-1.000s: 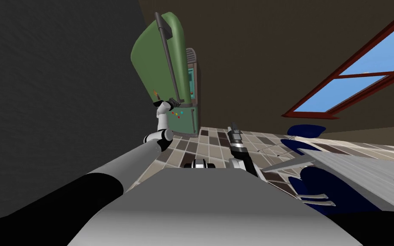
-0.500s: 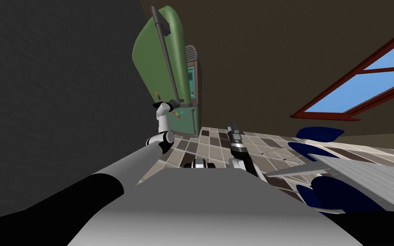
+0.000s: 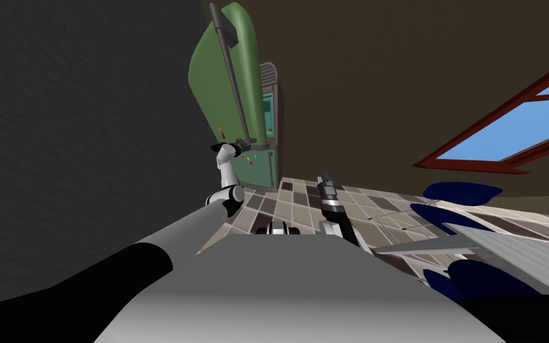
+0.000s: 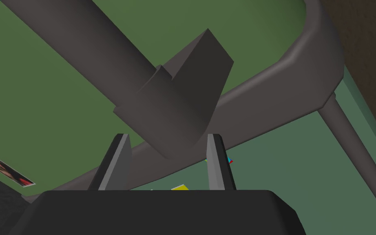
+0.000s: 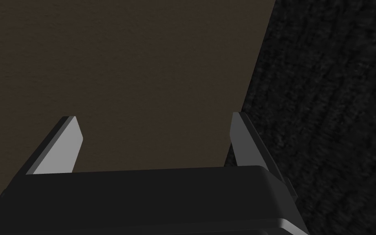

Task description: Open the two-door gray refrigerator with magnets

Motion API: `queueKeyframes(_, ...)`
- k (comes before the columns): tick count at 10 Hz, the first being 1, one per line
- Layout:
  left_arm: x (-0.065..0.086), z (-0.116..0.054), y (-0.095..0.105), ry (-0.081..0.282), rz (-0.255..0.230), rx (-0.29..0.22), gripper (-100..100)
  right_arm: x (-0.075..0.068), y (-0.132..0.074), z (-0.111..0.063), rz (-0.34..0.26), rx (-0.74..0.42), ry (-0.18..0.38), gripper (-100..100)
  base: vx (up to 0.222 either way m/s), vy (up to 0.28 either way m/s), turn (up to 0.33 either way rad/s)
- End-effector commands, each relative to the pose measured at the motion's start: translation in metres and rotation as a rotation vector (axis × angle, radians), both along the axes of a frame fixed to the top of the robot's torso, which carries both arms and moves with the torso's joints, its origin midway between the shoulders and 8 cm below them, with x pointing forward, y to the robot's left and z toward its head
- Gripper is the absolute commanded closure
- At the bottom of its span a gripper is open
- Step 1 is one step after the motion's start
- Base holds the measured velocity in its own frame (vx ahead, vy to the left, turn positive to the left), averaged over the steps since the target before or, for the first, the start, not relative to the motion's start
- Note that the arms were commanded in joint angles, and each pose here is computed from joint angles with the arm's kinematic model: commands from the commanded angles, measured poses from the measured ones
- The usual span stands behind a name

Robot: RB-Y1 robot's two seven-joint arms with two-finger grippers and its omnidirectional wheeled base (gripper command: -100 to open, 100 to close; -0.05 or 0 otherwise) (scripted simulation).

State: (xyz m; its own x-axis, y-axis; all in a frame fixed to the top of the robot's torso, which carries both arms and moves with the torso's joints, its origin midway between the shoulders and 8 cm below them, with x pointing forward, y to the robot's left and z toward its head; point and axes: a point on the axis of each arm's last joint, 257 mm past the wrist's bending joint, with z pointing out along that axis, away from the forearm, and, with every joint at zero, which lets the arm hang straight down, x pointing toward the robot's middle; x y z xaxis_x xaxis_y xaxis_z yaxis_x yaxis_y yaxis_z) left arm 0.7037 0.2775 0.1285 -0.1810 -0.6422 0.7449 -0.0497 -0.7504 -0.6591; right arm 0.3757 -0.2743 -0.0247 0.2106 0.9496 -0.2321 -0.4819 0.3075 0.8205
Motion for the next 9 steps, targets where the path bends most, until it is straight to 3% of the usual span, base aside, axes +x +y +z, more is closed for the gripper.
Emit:
queueKeyframes(1, -0.01, 0.009, 0.005, -0.023, 0.0, 0.002, 100, 0.0, 0.0, 0.0, 0.0, 0.0, 0.0, 0, 0.03, -0.023, 0.055)
queueKeyframes(2, -0.015, 0.008, 0.003, -0.023, -0.008, 0.003, 100, 0.0, 0.0, 0.0, 0.0, 0.0, 0.0, 0, 0.025, -0.023, 0.056)
queueKeyframes(3, -0.011, -0.001, -0.002, -0.005, -0.014, 0.001, 100, 0.0, 0.0, 0.0, 0.0, 0.0, 0.0, 0, 0.011, -0.014, 0.009)
queueKeyframes(4, -0.014, 0.0, -0.012, -0.002, -0.045, 0.0, 100, 0.0, 0.0, 0.0, 0.0, 0.0, 0.0, 0, -0.065, 0.127, -0.02)
queueKeyframes(6, -0.016, 0.002, -0.021, -0.003, -0.074, -0.001, 100, 0.0, 0.0, 0.0, 0.0, -0.001, 0.0, 0, -0.113, 0.286, -0.058)
queueKeyframes(9, -0.026, 0.009, -0.047, -0.006, -0.16, -0.002, 100, 0.0, 0.0, 0.0, 0.0, -0.001, 0.0, 0, -0.156, 0.315, -0.029)
